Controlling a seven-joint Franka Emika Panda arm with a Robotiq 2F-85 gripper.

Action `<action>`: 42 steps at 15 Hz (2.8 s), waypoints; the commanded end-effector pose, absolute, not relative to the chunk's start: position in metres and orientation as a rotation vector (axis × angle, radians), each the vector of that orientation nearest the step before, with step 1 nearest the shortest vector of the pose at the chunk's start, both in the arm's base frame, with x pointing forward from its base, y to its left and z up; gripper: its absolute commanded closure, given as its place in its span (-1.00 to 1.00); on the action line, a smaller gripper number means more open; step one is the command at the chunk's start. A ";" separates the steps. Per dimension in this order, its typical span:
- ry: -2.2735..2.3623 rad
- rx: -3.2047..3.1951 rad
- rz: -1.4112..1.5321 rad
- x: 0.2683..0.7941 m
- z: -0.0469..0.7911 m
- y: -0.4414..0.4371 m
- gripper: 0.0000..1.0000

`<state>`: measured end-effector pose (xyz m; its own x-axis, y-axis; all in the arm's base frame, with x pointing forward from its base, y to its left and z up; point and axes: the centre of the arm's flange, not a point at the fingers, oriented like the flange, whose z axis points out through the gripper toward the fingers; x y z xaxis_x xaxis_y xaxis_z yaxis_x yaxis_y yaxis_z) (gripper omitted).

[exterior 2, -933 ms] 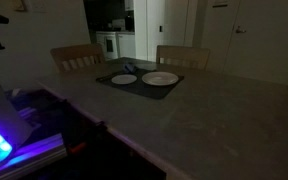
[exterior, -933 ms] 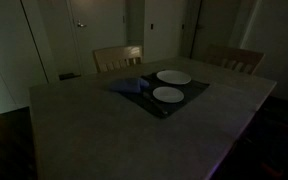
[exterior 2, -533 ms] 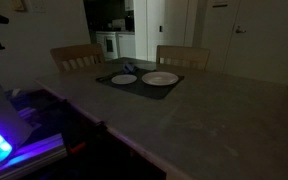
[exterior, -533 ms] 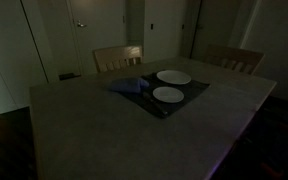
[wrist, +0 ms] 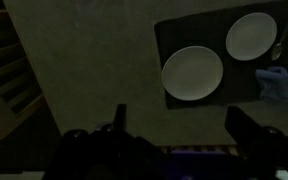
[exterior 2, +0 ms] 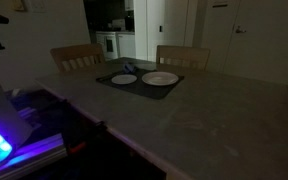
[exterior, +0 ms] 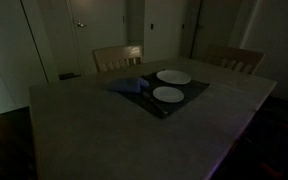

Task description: Use the blue towel to wipe the plate on the right

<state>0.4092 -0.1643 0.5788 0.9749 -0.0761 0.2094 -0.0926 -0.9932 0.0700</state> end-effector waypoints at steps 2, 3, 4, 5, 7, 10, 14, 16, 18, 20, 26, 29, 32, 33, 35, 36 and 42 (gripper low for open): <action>-0.130 3.043 0.318 0.409 0.579 -0.164 -1.00; -0.130 3.043 0.318 0.409 0.579 -0.164 -1.00; -0.130 3.043 0.318 0.409 0.579 -0.164 -1.00; -0.130 3.043 0.318 0.409 0.579 -0.164 -1.00; -0.130 3.043 0.318 0.409 0.579 -0.164 -1.00; -0.130 3.043 0.318 0.409 0.579 -0.164 -1.00; 0.034 3.053 0.334 0.432 0.571 -0.170 -1.00; 0.150 3.060 0.343 0.450 0.562 -0.171 -1.00; 0.249 3.083 0.340 0.468 0.549 -0.170 -1.00; 0.355 3.107 0.327 0.489 0.535 -0.164 -1.00; 0.620 3.119 0.266 0.536 0.506 -0.133 -1.00; 0.682 3.112 0.224 0.553 0.494 -0.112 -1.00; 0.687 3.112 0.204 0.564 0.481 -0.084 -1.00; 0.683 3.119 0.195 0.568 0.476 -0.074 -1.00; 0.700 3.130 0.192 0.577 0.469 -0.057 -1.00; 0.706 3.131 0.189 0.581 0.465 -0.050 -1.00; 0.774 3.168 0.149 0.608 0.437 -0.017 -1.00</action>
<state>0.5842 -0.0270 0.4482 0.8897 0.4429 0.1109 0.4516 -0.8895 -0.0700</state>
